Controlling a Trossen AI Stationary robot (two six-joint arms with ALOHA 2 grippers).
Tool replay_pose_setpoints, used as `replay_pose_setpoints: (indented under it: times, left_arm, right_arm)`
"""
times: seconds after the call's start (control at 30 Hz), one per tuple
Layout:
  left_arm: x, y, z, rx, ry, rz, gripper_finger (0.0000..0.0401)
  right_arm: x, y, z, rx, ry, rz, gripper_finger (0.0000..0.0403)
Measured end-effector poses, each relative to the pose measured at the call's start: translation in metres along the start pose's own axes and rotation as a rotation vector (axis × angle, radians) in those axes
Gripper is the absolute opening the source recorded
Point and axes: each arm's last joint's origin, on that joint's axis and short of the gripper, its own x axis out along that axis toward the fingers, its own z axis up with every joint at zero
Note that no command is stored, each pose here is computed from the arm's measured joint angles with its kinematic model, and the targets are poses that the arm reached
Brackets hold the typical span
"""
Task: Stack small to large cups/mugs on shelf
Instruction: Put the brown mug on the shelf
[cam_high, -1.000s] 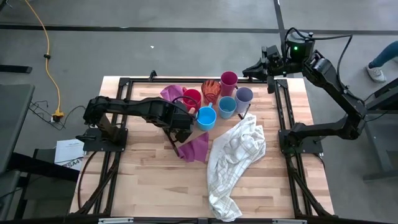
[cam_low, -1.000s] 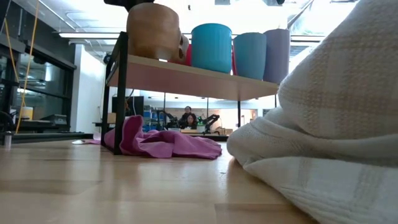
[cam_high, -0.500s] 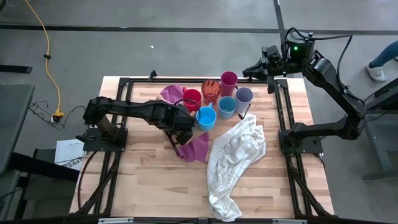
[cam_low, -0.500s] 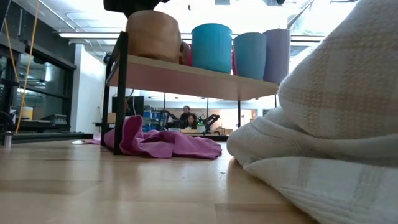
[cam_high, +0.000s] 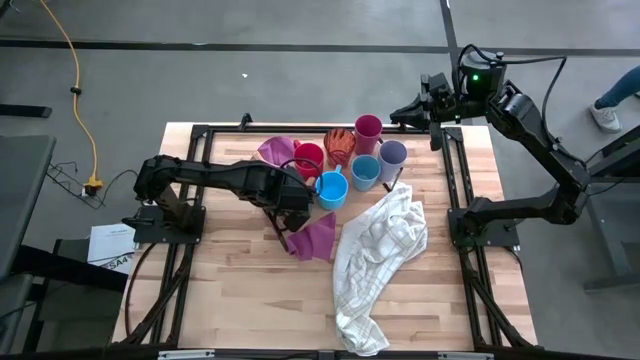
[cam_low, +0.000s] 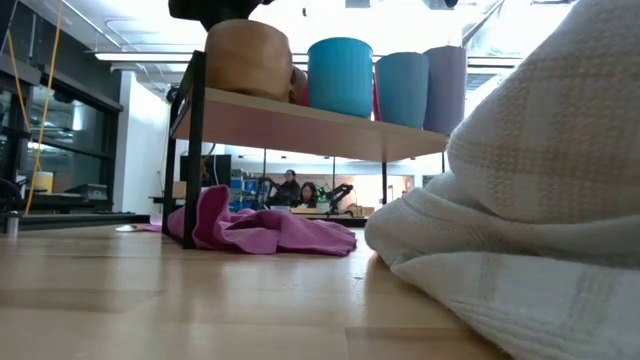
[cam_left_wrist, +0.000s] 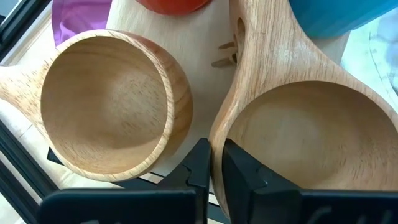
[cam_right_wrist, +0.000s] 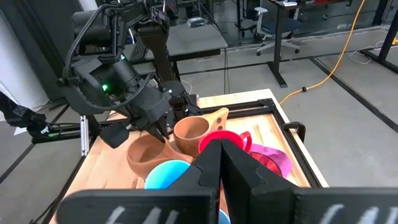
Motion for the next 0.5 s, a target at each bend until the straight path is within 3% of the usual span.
replay_pose_setpoints:
  times: [0.5]
  left_arm:
    - [0.0,-0.0004,0.0011,0.007,-0.022,0.005,0.0033]
  right_arm:
    - [0.0,0.0001,-0.0007,0.004,0.006,0.001,0.0]
